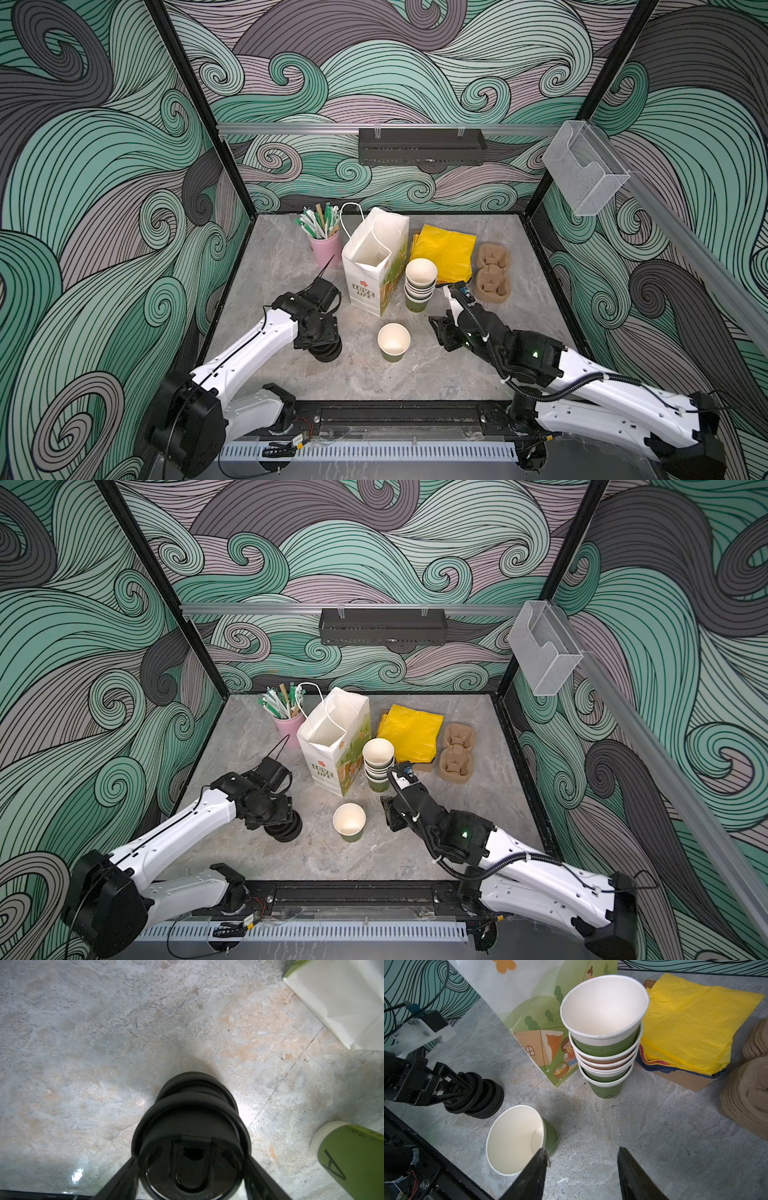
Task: Pack a coffee takeout order
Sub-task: Pick up the lid, then close the lid on the coffee cup.
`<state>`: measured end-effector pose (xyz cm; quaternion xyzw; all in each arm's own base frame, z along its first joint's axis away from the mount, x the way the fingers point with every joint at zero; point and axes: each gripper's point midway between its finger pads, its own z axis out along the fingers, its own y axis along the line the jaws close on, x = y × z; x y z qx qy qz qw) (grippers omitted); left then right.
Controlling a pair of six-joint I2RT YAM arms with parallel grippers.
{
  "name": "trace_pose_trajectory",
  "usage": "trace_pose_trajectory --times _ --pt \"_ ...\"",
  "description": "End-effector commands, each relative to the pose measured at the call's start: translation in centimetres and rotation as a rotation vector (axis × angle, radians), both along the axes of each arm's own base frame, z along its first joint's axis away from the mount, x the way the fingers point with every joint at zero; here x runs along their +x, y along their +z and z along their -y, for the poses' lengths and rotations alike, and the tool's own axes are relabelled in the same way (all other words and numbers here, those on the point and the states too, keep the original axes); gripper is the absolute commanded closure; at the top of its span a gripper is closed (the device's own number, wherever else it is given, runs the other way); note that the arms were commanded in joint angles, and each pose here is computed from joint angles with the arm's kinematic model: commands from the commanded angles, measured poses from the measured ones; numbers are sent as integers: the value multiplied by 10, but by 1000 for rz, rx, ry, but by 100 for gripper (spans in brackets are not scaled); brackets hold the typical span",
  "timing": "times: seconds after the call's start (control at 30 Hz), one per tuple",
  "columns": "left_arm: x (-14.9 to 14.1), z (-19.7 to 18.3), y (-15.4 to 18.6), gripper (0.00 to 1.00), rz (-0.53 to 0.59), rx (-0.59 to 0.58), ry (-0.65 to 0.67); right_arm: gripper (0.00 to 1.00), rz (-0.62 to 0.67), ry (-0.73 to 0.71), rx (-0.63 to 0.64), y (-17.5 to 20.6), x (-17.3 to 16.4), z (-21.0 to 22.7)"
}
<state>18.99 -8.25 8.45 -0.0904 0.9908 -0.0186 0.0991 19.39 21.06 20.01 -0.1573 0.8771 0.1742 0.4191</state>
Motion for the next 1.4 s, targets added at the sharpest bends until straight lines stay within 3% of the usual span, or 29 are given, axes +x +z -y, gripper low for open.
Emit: trace_pose_trajectory --times 0.0,0.33,0.8,1.0,1.17,1.37 --pt "-6 2 16 27 8 -41 16 44 -16 -18 13 0 0 2" --pt "-24 19 46 30 30 -117 -38 43 -14 -33 17 1 2 6" --pt "-54 72 75 31 75 -12 -223 43 4 -89 -9 7 8 28" --pt "-58 113 93 32 180 -2 -479 43 8 -116 -15 6 10 39" --pt "-50 141 96 33 185 70 -744 43 16 -129 -25 11 10 46" --pt "-38 155 105 31 167 181 -933 43 35 -173 -26 18 4 67"
